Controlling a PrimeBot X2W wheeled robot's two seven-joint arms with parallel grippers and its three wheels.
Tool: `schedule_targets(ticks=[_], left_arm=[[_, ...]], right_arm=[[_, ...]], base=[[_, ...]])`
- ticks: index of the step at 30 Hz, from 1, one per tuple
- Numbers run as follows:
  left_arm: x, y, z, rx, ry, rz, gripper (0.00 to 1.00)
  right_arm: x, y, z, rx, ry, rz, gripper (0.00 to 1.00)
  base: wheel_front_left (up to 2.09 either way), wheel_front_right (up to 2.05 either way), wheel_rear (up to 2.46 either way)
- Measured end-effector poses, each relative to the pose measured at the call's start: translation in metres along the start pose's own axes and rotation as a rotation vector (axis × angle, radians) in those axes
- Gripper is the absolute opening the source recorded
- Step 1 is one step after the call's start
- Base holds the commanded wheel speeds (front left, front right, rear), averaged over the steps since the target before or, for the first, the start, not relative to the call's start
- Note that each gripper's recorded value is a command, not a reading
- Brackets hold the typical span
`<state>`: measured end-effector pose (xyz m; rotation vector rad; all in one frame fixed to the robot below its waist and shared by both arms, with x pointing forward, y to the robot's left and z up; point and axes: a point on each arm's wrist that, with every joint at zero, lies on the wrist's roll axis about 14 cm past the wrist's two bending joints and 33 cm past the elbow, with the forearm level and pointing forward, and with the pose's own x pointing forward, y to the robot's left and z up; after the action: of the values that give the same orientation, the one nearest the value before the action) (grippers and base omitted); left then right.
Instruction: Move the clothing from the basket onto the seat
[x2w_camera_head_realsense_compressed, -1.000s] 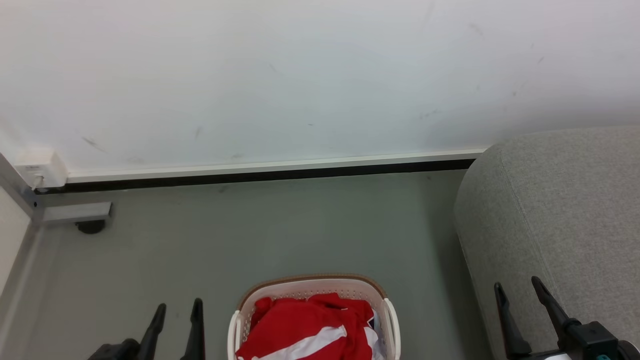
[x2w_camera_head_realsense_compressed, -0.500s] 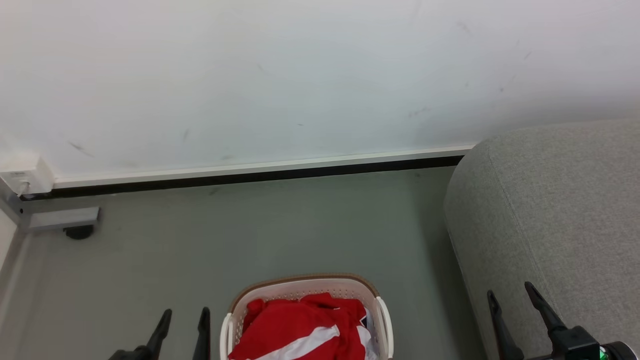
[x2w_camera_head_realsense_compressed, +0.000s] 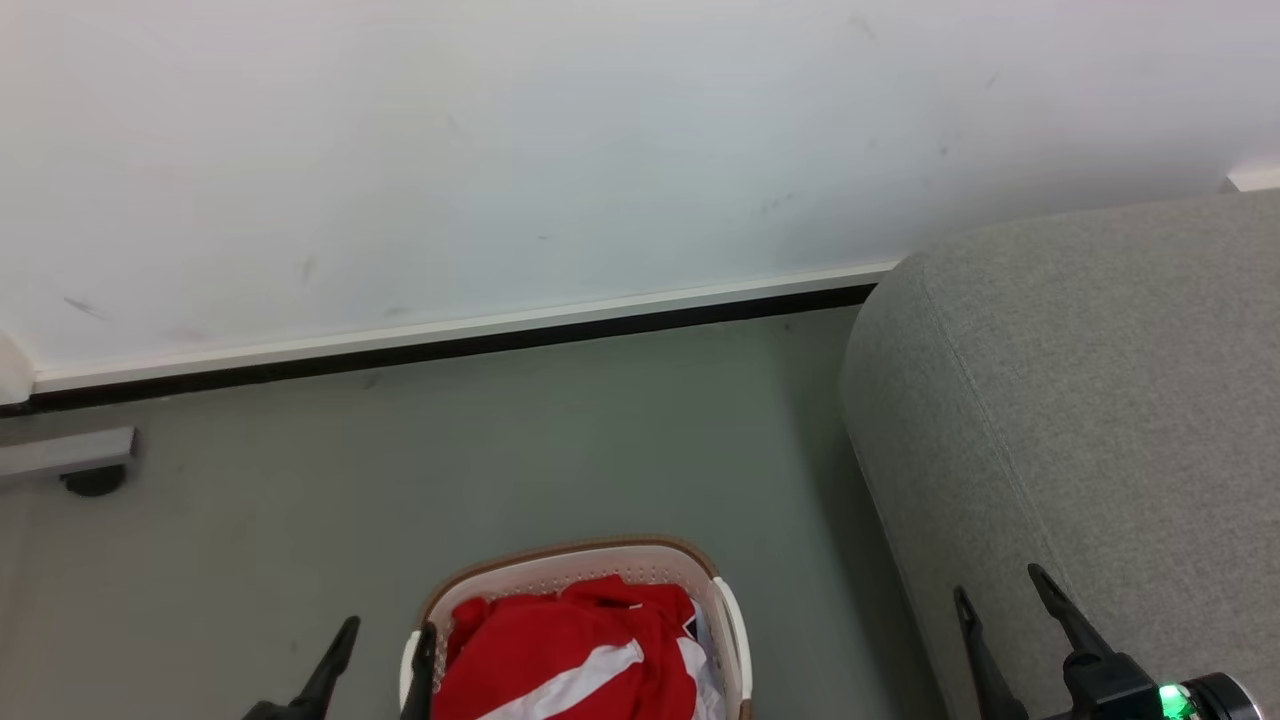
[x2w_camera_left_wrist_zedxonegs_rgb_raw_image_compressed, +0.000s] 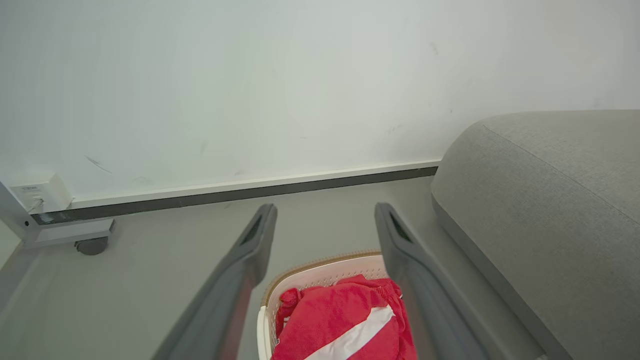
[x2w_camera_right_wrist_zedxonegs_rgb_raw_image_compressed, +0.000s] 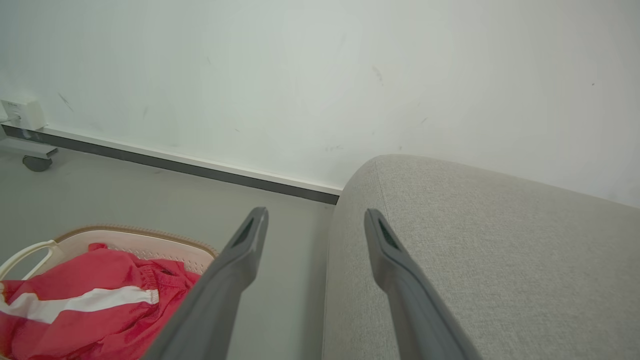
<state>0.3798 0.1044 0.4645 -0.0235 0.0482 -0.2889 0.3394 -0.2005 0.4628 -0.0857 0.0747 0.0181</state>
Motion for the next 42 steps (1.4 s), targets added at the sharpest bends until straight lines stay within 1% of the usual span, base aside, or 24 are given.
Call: schedule_targets(ticks=[4,9,16,19,23,27,33,34,36,39,42], left_arm=[[0.009,-0.007,-0.006,0.016,0.017,-0.04,1.0],[0.033,-0.018,-0.013,0.037,0.033,-0.104,1.0],[0.075,-0.039,-0.046,0.089,0.106,-0.238,1.0],[0.093,-0.049,-0.074,0.122,0.171,-0.31,1.0],[0.113,-0.067,-0.117,0.162,0.278,-0.412,1.0],[0.133,-0.076,-0.156,0.195,0.378,-0.476,1.0],[0.132,-0.066,-0.239,0.283,0.664,-0.524,1.0],[0.132,-0.065,-0.25,0.285,0.697,-0.526,1.0],[0.132,-0.066,-0.269,0.295,0.752,-0.54,1.0],[0.13,-0.076,-0.291,0.305,0.797,-0.588,1.0],[0.119,-0.082,-0.315,0.29,0.864,-0.618,1.0]], right_arm=[[0.002,-0.002,0.0,0.002,0.002,-0.008,1.0],[0.01,-0.006,0.003,0.021,-0.003,-0.019,1.0],[0.032,-0.01,0.006,0.045,-0.013,-0.026,1.0],[0.045,-0.012,0.006,0.058,-0.013,-0.029,1.0],[0.057,-0.017,-0.006,0.076,0.017,-0.044,1.0],[0.069,-0.021,-0.017,0.084,0.041,-0.052,1.0],[0.079,-0.032,-0.039,0.091,0.097,-0.084,1.0],[0.079,-0.033,-0.044,0.092,0.11,-0.089,1.0],[0.08,-0.035,-0.052,0.09,0.134,-0.096,1.0],[0.083,-0.043,-0.063,0.078,0.159,-0.117,1.0],[0.084,-0.047,-0.075,0.069,0.19,-0.129,1.0]], base=[[0.0,0.0,0.0],[0.0,0.0,0.0],[0.0,0.0,0.0],[0.0,0.0,0.0],[0.0,0.0,0.0],[0.0,0.0,0.0],[0.0,0.0,0.0],[0.0,0.0,0.0],[0.0,0.0,0.0],[0.0,0.0,0.0],[0.12,0.12,0.12]])
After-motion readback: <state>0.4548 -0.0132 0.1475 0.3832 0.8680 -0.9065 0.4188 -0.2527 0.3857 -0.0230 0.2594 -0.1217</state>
